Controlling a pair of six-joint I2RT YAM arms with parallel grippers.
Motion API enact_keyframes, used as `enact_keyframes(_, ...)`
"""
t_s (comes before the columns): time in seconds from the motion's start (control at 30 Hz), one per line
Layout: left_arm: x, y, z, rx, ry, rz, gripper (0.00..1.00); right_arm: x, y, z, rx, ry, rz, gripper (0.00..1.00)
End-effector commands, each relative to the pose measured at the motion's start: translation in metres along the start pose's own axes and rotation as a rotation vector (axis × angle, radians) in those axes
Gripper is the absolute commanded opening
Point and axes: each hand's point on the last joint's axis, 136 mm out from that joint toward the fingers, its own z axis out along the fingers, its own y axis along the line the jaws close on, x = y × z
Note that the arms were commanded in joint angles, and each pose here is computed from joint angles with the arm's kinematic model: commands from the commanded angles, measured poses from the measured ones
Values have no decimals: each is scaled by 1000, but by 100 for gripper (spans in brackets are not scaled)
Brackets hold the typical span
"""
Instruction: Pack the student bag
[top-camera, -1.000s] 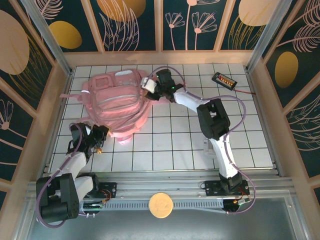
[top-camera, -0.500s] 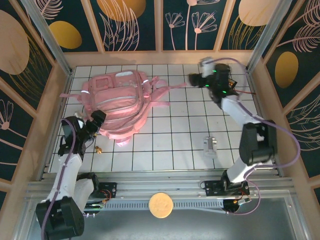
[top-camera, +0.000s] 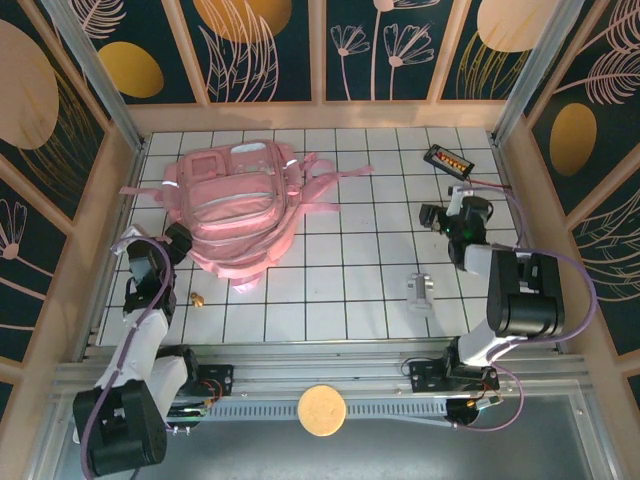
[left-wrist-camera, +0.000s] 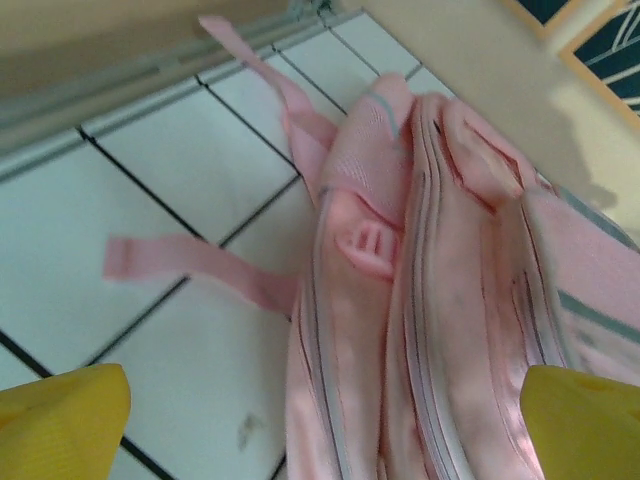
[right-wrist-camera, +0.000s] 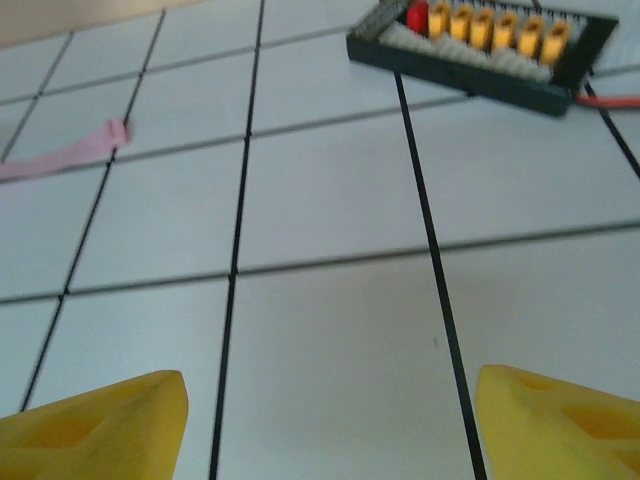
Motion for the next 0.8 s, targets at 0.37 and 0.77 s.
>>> enact_keyframes(0.37,-26,-5,11,101,-355,239,99,-19,-7,-59,143,-436,-35,81)
enact_keyframes(0.77,8,-60,15,301,-360,460,99,-19,-9,-58,147,-431,-28,99)
